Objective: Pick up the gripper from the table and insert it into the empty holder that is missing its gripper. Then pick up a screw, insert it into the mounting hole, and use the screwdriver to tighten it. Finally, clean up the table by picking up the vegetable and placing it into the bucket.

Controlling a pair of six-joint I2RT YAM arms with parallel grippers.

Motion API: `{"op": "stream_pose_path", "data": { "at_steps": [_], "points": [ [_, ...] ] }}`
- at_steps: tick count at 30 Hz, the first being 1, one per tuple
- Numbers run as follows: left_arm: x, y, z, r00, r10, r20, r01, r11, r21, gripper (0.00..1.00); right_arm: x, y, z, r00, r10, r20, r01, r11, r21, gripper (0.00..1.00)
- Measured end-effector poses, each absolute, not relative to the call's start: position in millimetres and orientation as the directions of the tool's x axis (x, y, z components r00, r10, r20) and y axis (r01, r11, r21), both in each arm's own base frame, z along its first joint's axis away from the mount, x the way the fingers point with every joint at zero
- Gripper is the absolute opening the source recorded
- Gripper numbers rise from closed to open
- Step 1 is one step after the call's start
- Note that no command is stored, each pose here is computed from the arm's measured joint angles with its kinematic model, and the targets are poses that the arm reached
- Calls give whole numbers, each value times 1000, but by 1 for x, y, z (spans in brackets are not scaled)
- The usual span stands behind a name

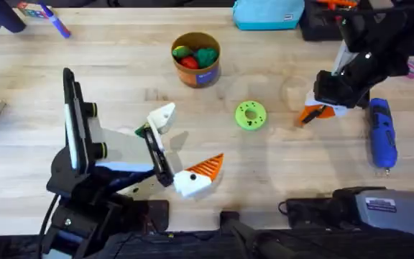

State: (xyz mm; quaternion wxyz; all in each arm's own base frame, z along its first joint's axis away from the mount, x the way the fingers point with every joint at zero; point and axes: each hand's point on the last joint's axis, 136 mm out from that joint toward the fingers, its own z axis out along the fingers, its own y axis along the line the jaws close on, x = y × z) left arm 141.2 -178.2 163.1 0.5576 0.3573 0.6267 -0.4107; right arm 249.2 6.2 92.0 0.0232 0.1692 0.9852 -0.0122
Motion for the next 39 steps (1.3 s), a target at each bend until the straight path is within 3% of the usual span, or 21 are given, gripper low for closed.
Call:
{"op": "stream_pose_path", "data": {
  "at_steps": [9, 14, 19, 24, 29, 39],
  "points": [
    [141, -178, 163, -123, -10, -992, 906, 407, -116, 990, 245, 15, 94, -964, 265, -18, 265, 964, 25, 12],
    [141, -178, 163, -123, -10, -992, 906, 407, -116, 990, 244, 47, 110, -990, 140, 6, 138, 969, 206, 12],
    [141, -178, 163, -123, -10, -992, 906, 407, -116, 990, 233, 79, 135, -999, -6, -41, -21, 918, 397, 11],
    [141, -178, 163, -123, -10, -992, 906, 407, -116, 990, 232, 104, 160, -983, -110, -150, -177, 799, 575, 11],
    [141, -178, 163, -122, -10, -992, 906, 407, -116, 990, 227, 117, 170, -962, -120, -245, -265, 619, 739, 11],
    [141, -178, 163, -123, -10, -992, 906, 407, -116, 990, 217, 146, 173, -962, -45, -270, -273, 240, 932, 11]
  ]
}}
